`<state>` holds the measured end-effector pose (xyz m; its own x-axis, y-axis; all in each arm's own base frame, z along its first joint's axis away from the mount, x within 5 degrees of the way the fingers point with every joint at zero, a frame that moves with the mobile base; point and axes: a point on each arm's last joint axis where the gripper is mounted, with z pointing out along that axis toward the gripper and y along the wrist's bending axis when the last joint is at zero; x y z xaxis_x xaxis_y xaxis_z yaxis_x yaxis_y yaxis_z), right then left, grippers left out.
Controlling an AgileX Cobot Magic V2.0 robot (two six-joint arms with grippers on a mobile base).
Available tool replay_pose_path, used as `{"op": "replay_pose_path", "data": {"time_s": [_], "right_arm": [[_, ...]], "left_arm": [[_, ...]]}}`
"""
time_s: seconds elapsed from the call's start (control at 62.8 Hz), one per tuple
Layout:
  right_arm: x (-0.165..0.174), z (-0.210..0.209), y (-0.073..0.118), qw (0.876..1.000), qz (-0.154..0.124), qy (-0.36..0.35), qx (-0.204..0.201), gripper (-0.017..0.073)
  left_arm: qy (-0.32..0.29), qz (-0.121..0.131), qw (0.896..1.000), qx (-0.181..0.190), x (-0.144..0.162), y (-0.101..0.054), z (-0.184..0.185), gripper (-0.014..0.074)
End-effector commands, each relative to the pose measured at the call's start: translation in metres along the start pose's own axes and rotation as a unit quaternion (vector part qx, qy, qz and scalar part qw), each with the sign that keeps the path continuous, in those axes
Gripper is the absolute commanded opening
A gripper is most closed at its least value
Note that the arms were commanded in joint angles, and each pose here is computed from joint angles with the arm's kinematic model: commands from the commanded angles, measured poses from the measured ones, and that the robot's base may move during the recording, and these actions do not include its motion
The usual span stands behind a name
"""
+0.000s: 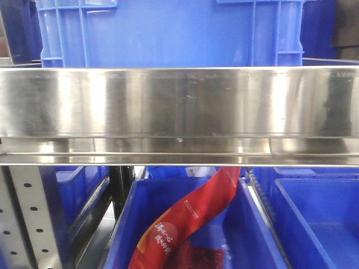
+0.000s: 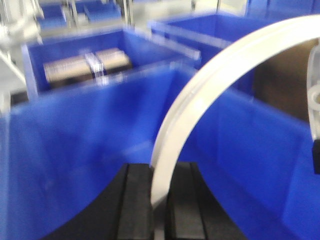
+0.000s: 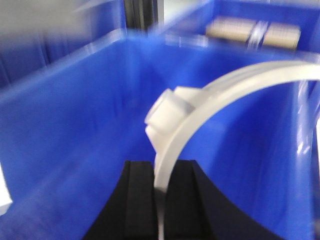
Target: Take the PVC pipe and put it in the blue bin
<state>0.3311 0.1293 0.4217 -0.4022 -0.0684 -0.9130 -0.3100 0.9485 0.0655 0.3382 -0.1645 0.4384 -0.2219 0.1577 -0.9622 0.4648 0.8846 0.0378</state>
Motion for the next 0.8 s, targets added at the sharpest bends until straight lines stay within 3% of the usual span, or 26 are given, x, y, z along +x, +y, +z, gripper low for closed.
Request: {"op": "replay_pose_path", "data": {"time_s": [0.0, 0.08, 0.223, 0.318, 0.382, 0.478, 0.573, 0.637, 0.78], "right_arm": [[-0.002, 0.000, 0.001, 1.000, -0.001, 0.002, 0.000, -0.0146], [0.000, 0.000, 0.000, 1.000, -0.002, 0.012, 0.002, -0.0051], [0.001, 0.000, 0.000, 1.000, -0.001, 0.018, 0.002, 0.0220], [0.001, 0.000, 0.000, 1.000, -0.001, 0.018, 0.002, 0.0330], [0.001, 0.000, 0.000, 1.000, -0.001, 0.018, 0.002, 0.0354], [-0.003, -0.005, 0.000, 1.000, 0.000, 0.017, 0.003, 0.0340], [-0.014, -0.021, 0.000, 1.000, 0.001, 0.013, 0.004, 0.0256], [-0.023, -0.035, 0.001, 1.000, 0.002, 0.002, 0.003, 0.0169], [-0.035, -0.054, 0.001, 1.000, 0.003, -0.024, 0.001, -0.0071]], "left_arm": [[-0.013, -0.003, 1.000, 0.002, -0.003, -0.002, 0.003, -0.0002], [-0.007, -0.003, 1.000, 0.002, -0.001, -0.002, 0.005, 0.0117], [-0.002, -0.006, 1.000, 0.004, 0.000, -0.002, 0.006, 0.0310], [-0.002, -0.010, 1.000, 0.006, 0.000, -0.002, 0.006, 0.0343], [-0.002, -0.010, 1.000, 0.006, 0.000, -0.002, 0.006, 0.0338], [-0.002, -0.011, 1.000, 0.006, 0.000, -0.002, 0.006, 0.0337], [-0.019, -0.044, 0.999, 0.021, -0.009, -0.005, -0.007, 0.0309], [-0.036, -0.062, 0.997, 0.030, -0.018, -0.006, -0.021, 0.0209], [-0.061, -0.057, 0.996, 0.028, -0.030, -0.006, -0.042, -0.0092]]}}
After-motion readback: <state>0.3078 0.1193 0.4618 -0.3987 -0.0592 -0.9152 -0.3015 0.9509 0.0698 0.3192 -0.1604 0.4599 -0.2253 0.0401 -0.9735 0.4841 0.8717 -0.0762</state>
